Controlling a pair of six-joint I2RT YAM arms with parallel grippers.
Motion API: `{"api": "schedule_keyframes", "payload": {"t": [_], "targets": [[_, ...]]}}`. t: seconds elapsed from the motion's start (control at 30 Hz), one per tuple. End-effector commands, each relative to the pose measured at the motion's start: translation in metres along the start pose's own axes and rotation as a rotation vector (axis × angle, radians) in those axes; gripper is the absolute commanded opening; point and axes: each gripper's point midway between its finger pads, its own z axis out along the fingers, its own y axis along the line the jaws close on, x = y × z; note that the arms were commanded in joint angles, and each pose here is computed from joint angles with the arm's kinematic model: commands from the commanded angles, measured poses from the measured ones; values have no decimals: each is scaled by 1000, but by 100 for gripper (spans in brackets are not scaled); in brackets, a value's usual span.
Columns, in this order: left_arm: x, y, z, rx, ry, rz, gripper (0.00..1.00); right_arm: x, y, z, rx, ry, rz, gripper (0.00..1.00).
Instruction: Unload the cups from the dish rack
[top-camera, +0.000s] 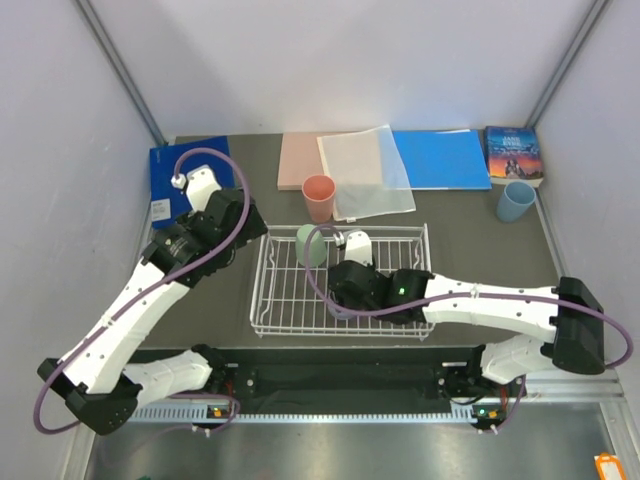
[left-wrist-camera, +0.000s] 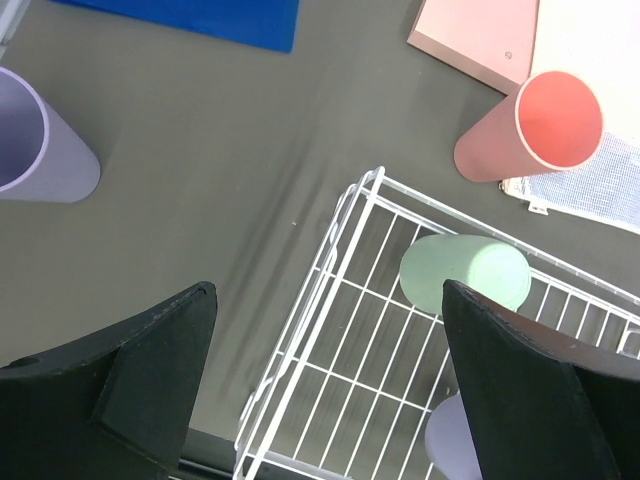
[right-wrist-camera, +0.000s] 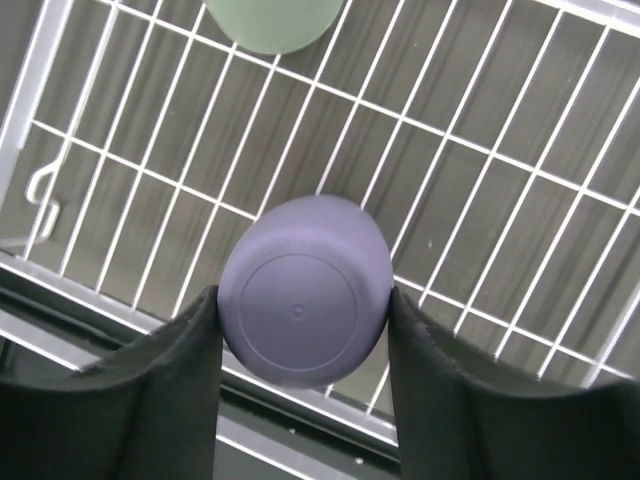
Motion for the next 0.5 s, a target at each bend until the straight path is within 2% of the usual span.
{"api": "schedule_keyframes", "payload": {"t": [0.0,0.07,0.23,0.33,0.4,0.47], "targets": [[-1,-6,1,25,-11,9,99,-13,8,-4,-6,-50,53,11],[0,-6,2,30,-10,12,99,-16,7,-7,6,-56,56,0],[-4,-7,-1,42,-24,7,99,-60,17,-47,-7,-197,44,0],[-10,-16,-6,97,-38,-23,99,-112,20,-88,-87,-355,152,0],[-12,-38,-8,216,-49,-62,99,-138,13,-115,-181,-435,244,0],[-26,-64,-22,383,-95,-119,99,-172,-13,-131,-252,-541,386,0]]}}
